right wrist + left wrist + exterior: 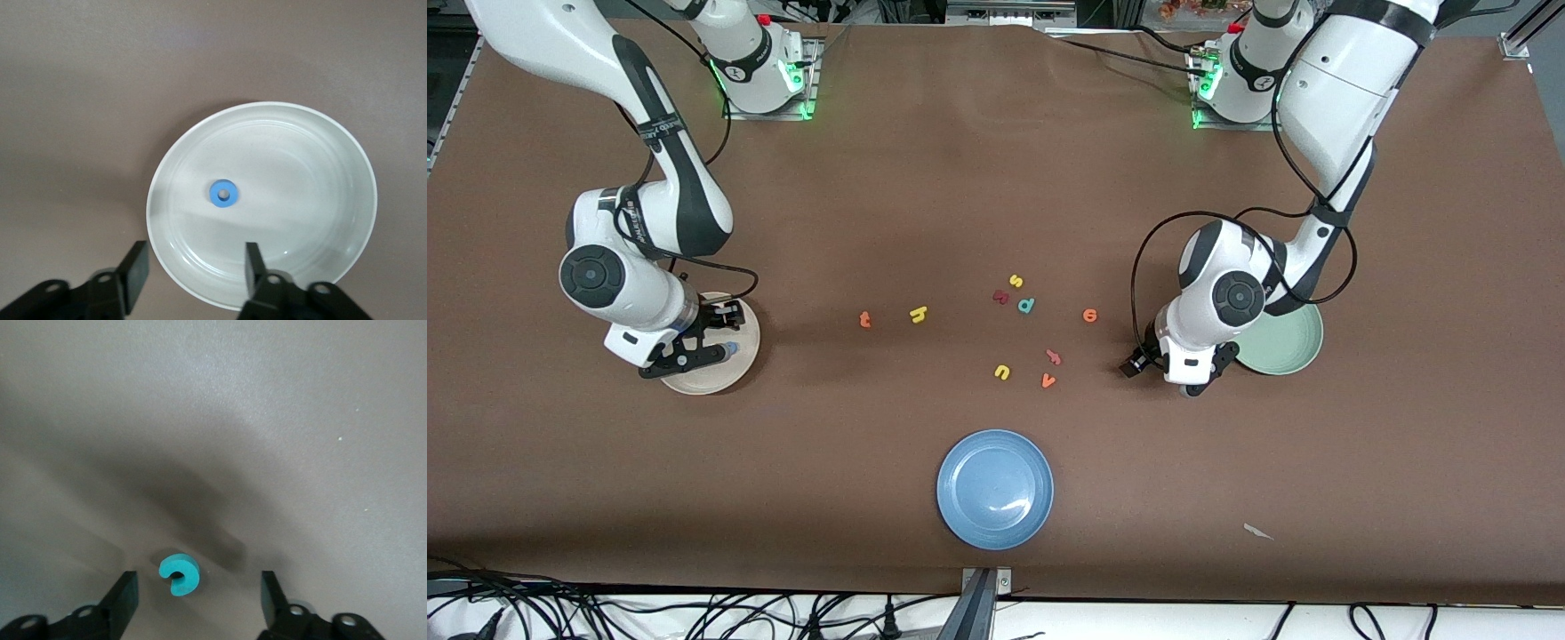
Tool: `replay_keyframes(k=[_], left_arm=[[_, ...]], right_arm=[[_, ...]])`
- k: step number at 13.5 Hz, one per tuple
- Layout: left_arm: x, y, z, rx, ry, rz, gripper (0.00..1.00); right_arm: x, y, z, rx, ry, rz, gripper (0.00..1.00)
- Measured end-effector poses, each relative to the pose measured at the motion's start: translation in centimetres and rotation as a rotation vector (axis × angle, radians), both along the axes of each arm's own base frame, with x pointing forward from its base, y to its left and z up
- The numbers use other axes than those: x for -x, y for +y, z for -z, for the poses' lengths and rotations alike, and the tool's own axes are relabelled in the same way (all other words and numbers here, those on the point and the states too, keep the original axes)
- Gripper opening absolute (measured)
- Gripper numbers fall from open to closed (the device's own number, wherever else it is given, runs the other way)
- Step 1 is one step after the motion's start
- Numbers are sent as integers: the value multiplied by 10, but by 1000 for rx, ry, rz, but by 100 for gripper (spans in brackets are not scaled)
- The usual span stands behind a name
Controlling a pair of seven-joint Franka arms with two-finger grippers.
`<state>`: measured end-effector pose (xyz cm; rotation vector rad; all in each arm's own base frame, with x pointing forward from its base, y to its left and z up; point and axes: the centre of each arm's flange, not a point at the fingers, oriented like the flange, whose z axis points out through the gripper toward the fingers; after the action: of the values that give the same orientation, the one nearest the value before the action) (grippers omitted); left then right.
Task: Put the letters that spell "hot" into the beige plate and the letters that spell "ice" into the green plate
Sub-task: 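Drop the blue ring on the white plate while the left gripper reaches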
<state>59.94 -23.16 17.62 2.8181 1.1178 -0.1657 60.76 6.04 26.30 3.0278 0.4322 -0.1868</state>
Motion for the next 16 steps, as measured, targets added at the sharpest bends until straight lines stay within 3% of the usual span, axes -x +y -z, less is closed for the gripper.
replay_keyframes(k=[1,6,11,14,16], left_arm=[[3,-5,2,-19,-10,32,80],[10,-17,3,-44,-24,71,80],[10,-16,4,-91,-53,141,67],[10,-16,4,-92,-53,142,65],[10,-15,4,-93,-53,141,52]], right_arm=[[0,0,0,-3,0,2,78],[3,25,1,-93,13,102,78],[17,104,8,-120,9,171,78],[28,144,18,-123,3,196,78],[35,166,27,-126,-5,209,78]])
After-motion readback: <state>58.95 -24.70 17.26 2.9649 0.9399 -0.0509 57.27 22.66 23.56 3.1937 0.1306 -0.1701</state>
